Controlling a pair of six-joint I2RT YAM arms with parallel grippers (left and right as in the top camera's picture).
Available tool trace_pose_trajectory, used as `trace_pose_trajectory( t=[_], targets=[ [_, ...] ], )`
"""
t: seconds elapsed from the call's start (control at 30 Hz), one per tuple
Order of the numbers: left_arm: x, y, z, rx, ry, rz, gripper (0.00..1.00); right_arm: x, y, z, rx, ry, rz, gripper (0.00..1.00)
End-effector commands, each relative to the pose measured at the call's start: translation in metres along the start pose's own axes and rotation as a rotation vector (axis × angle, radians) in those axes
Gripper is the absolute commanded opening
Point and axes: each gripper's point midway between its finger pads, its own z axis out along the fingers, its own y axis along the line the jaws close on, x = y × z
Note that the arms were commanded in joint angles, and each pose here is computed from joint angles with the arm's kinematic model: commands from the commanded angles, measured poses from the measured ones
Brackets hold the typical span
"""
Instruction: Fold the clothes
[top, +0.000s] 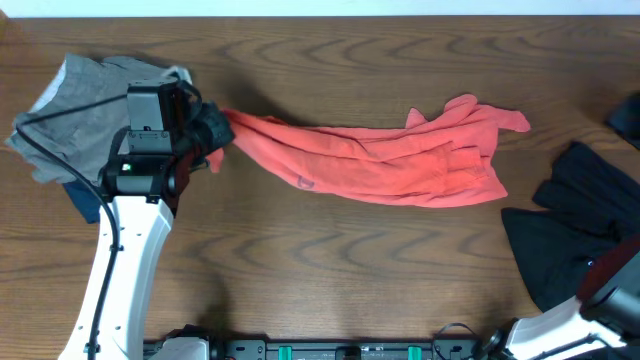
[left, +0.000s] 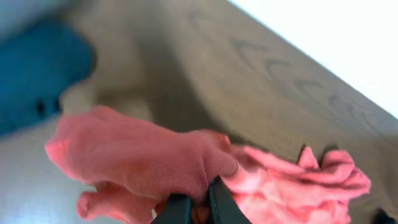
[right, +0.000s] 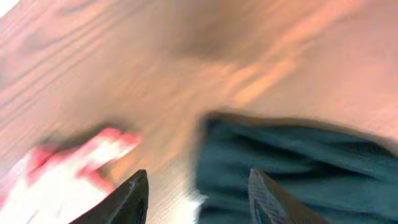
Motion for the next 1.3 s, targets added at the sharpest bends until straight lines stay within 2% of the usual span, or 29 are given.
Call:
trace_pose_trajectory(
  t=[0.0, 0.1, 0.2, 0.23, 0.27, 0.3, 0.33, 0.47, 0.53, 0.67, 0.8, 0.93, 1.1, 1.27],
  targets=[
    [-0.032, -0.001, -0.008, -0.036, -0.137, 0.105, 0.06, 0.038, 0.039, 0.008, -0.08, 0.133, -0.158, 0.5],
    [-0.063, -0.009, -0.011, -0.009, -0.243, 0.111, 0.06, 0.078, 0.057, 0.016, -0.089, 0.256, -0.232, 0.49],
    [-0.085, -0.011, -0.006, -0.005, -0.285, 0.105, 0.06, 0.109, 0.07, 0.023, -0.098, 0.331, -0.271, 0.49],
    [-0.09, -0.009, -0.002, -0.012, -0.282, 0.101, 0.21, 0.115, 0.073, 0.024, -0.1, 0.347, -0.28, 0.5],
    [-0.091, -0.007, 0.004, -0.019, -0.267, 0.096, 0.62, 0.122, 0.076, 0.025, -0.102, 0.363, -0.291, 0.5],
    [-0.089, -0.004, 0.01, -0.025, -0.241, 0.09, 0.88, 0.128, 0.078, 0.026, -0.102, 0.378, -0.301, 0.51],
    [-0.081, -0.002, 0.017, -0.025, -0.195, 0.085, 0.98, 0.132, 0.08, 0.026, -0.104, 0.389, -0.307, 0.51],
    [-0.024, -0.005, 0.03, 0.022, 0.059, 0.058, 0.98, 0.141, 0.084, 0.026, -0.106, 0.411, -0.322, 0.52],
    [0.006, -0.01, 0.029, 0.036, 0.176, 0.05, 0.98, 0.142, 0.085, 0.026, -0.107, 0.414, -0.325, 0.56],
    [0.059, -0.024, 0.025, 0.06, 0.359, 0.061, 0.98, 0.143, 0.085, 0.026, -0.106, 0.419, -0.325, 0.56],
    [0.106, -0.041, 0.029, 0.08, 0.474, 0.088, 0.98, 0.145, 0.084, 0.025, -0.104, 0.426, -0.324, 0.57],
    [0.153, -0.059, 0.042, 0.072, 0.556, 0.054, 1.0, 0.145, 0.084, 0.025, -0.104, 0.427, -0.324, 0.59],
    [0.212, -0.078, 0.065, 0.055, 0.657, 0.021, 0.97, 0.145, 0.084, 0.025, -0.105, 0.428, -0.331, 0.59],
    [0.25, -0.096, 0.089, 0.066, 0.703, 0.03, 0.93, 0.146, 0.084, 0.025, -0.104, 0.43, -0.331, 0.6]
  ],
)
